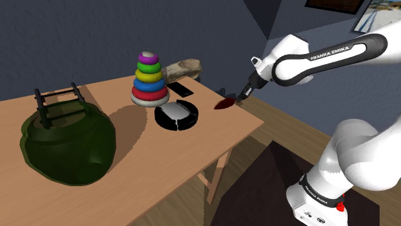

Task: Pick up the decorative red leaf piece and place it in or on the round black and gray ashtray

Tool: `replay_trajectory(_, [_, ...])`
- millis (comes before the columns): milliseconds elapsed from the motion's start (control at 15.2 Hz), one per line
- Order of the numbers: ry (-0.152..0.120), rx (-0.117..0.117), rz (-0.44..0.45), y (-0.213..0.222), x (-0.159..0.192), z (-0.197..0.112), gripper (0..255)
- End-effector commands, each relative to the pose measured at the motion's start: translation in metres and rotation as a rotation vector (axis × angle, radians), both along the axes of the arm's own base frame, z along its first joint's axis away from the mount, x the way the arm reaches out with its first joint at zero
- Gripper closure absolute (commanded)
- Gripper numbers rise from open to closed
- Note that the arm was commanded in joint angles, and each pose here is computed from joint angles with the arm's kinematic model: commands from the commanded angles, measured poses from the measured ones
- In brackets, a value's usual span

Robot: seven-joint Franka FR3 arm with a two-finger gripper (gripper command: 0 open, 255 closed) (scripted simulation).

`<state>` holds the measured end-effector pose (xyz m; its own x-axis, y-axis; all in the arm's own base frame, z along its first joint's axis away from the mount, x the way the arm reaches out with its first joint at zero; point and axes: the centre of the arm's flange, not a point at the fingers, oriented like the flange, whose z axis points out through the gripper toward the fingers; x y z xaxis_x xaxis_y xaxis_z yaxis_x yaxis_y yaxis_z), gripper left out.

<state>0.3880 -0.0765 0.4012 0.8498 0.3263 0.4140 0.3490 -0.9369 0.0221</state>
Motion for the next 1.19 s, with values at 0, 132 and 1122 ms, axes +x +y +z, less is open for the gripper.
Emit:
replay_trajectory(0, [0.001, 0.0, 0.0, 0.001, 0.001, 0.01, 255])
replay_trajectory(132, [0.001, 0.0, 0.0, 0.001, 0.001, 0.02, 255])
replay_trajectory(1122, [0.001, 0.0, 0.0, 0.149, 0.088, 0.026, 255])
